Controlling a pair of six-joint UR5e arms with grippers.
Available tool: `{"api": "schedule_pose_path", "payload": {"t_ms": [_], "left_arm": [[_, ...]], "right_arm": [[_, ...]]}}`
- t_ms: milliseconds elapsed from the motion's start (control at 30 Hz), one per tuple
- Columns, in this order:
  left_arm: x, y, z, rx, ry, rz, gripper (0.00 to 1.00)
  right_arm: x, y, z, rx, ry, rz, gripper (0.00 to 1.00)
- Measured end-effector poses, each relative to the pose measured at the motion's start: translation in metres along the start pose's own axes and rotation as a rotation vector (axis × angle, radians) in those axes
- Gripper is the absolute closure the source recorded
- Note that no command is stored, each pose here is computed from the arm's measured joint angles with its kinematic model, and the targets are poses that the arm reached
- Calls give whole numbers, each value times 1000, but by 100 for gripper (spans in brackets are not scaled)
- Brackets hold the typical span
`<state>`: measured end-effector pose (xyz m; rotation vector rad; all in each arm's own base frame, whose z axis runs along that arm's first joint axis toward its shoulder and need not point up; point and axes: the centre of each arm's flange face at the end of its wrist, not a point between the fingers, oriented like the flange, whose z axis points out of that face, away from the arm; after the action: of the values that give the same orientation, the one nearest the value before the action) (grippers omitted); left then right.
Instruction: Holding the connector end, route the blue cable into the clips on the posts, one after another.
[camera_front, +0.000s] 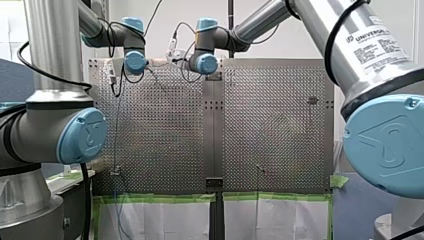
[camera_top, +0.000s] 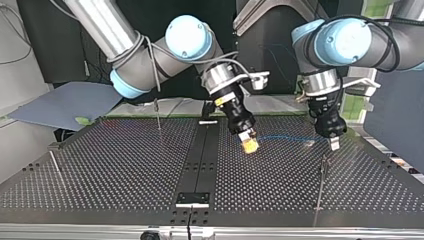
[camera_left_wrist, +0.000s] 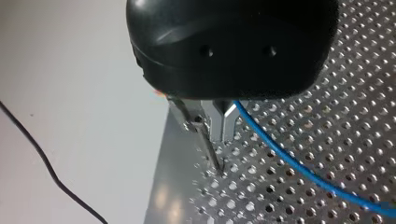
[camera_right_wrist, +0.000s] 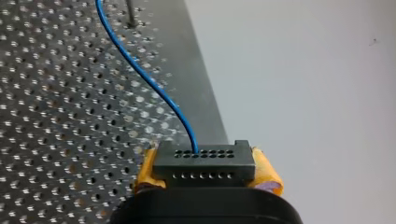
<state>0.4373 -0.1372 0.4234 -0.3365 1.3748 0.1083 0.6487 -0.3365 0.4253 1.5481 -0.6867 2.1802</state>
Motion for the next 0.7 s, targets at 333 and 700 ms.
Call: {"api": "schedule_pose_path", "payload": {"t_ms": [333, 700], "left_arm": [[-7, 7, 18, 3, -16, 1, 100], [-10, 13, 36, 25, -18, 6, 100]], "right_arm": [[-1, -2, 10, 6, 6, 1, 100], [10, -1, 22, 11, 20, 8, 100]]}}
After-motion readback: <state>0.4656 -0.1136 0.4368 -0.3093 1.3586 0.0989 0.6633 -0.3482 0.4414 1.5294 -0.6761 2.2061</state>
